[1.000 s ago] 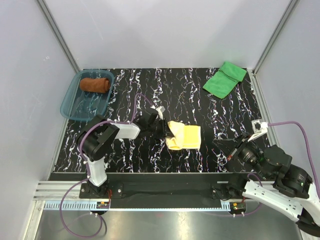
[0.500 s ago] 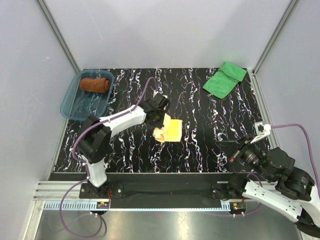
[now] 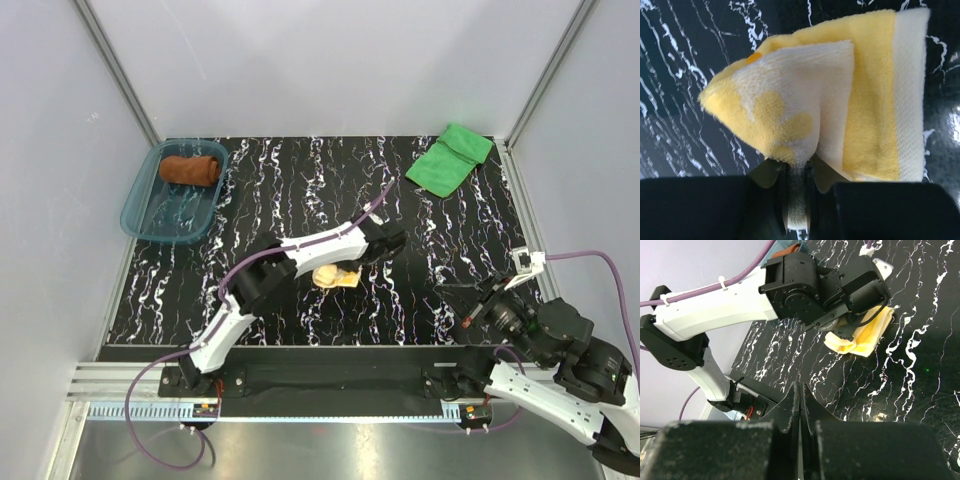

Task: Roll the towels
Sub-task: Roll the towel, then place the rolled towel into the container

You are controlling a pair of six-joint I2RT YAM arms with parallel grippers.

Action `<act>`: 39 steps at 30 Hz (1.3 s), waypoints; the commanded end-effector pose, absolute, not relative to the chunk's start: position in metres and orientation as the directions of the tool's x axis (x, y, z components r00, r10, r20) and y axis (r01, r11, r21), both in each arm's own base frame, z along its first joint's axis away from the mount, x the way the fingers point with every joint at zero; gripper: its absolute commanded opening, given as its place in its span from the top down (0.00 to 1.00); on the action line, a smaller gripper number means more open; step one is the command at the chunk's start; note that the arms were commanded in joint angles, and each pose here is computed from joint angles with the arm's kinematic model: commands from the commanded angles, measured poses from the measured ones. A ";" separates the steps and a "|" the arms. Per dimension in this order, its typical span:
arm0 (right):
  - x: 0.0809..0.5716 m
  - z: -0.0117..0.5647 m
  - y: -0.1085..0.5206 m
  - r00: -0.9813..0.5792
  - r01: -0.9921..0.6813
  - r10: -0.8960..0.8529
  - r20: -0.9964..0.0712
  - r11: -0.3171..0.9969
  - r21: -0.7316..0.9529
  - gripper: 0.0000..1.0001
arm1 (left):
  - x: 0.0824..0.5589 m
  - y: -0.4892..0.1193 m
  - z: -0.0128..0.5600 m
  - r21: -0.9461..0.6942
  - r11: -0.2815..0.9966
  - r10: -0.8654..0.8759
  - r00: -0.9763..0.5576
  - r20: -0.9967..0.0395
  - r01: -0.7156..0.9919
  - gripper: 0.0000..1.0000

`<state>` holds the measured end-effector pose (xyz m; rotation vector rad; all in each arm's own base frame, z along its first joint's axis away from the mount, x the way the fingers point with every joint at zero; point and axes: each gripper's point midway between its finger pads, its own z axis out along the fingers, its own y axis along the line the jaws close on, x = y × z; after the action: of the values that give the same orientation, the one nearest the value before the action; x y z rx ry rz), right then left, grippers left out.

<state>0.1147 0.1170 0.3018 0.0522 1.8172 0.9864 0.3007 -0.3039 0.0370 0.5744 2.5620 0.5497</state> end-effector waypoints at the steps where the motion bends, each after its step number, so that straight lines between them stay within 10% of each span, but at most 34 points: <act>1: 0.116 0.303 0.110 -0.458 -0.367 0.479 -0.749 0.666 0.650 1.00 | 0.310 -0.306 0.060 0.500 0.838 0.441 -0.810 -0.387 0.217 0.87; 4: 0.115 0.299 0.109 -0.463 -0.367 0.473 -0.750 0.667 0.648 1.00 | 0.309 -0.320 0.062 0.474 0.852 0.432 -0.807 -0.402 0.220 0.66; 5: 0.115 0.298 0.109 -0.464 -0.365 0.471 -0.750 0.670 0.646 1.00 | 0.308 -0.324 0.062 0.467 0.855 0.433 -0.804 -0.408 0.224 0.43; 8: 0.116 0.296 0.110 -0.465 -0.361 0.472 -0.749 0.671 0.647 1.00 | 0.301 -0.340 0.065 0.424 0.874 0.425 -0.796 -0.431 0.237 0.12; 10: 0.116 0.295 0.110 -0.467 -0.361 0.471 -0.748 0.671 0.648 1.00 | 0.296 -0.348 0.067 0.393 0.887 0.416 -0.792 -0.447 0.244 0.05; 20: 0.116 0.293 0.113 -0.480 -0.352 0.468 -0.742 0.672 0.652 1.00 | 0.307 -0.306 0.202 -0.026 0.978 0.127 -0.684 -0.719 0.209 0.05; 39: 0.123 0.289 0.127 -0.502 -0.342 0.448 -0.740 0.683 0.646 1.00 | 0.341 -0.227 0.065 -0.312 0.945 -0.075 -0.857 -0.509 0.103 0.18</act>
<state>0.1177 0.1237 0.2771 0.0530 1.8981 0.9428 0.3237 -0.1964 0.0473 -0.0256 2.6560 -0.2871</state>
